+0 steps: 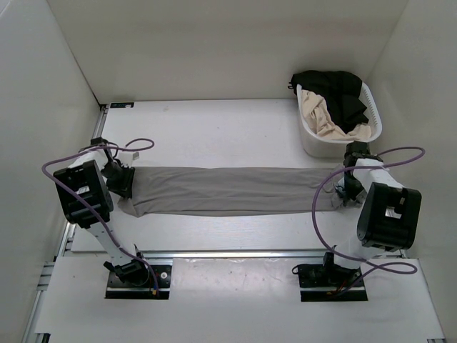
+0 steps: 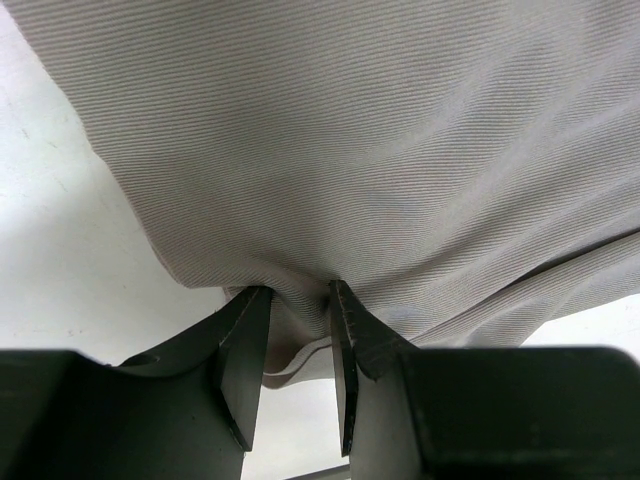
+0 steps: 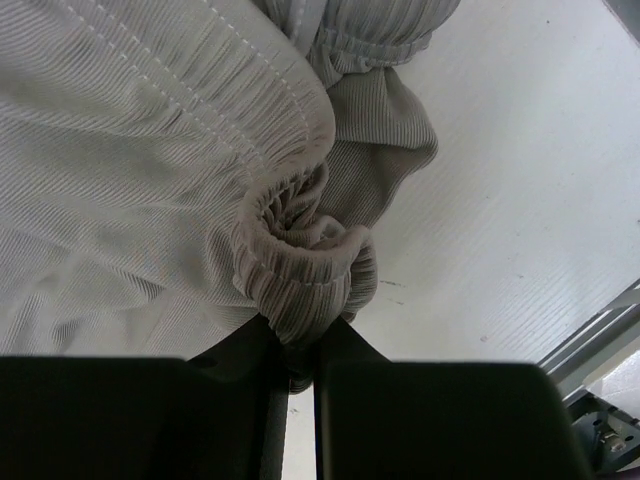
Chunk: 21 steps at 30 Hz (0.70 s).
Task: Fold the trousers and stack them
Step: Fold the trousers
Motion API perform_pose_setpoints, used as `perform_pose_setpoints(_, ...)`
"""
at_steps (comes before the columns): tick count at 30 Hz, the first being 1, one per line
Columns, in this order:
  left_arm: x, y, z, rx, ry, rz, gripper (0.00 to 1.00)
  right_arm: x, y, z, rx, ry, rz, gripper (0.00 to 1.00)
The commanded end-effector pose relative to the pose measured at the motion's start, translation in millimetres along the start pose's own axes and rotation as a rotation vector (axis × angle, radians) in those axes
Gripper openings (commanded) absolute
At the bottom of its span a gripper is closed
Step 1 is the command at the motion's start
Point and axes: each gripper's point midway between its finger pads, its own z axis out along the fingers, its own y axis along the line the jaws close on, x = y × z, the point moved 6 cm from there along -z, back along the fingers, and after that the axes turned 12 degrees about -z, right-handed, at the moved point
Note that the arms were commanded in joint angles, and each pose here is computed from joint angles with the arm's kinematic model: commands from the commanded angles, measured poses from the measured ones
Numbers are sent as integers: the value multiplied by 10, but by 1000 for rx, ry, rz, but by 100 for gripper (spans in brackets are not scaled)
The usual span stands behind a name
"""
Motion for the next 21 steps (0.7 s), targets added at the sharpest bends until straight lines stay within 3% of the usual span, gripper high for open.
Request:
perform_pose_setpoints(1,-72,46,-32,-31,-1,-1,42,-100,-30,56,23,-27,60,0)
perform_pose_setpoints(9,-14,60,-54,-59,12,7,42,-355,-329,160,165,-30,44,3)
perform_pose_setpoints(12,-22,57,-84,-63,2,9,42,-378,-381,204,176,-14,40,25)
perform_pose_setpoints(13,5,50,-67,-59,11,8,42,-396,-374,209,173,-24,44,48)
perform_pose_setpoints(14,6,50,-67,-59,11,8,42,-417,-352,213,155,-32,41,57)
perform_pose_setpoints(17,6,50,-67,-59,11,8,42,-451,-345,164,137,-56,52,68)
perform_pose_setpoints(21,33,46,-50,-56,19,15,42,-524,-378,174,94,-58,73,73)
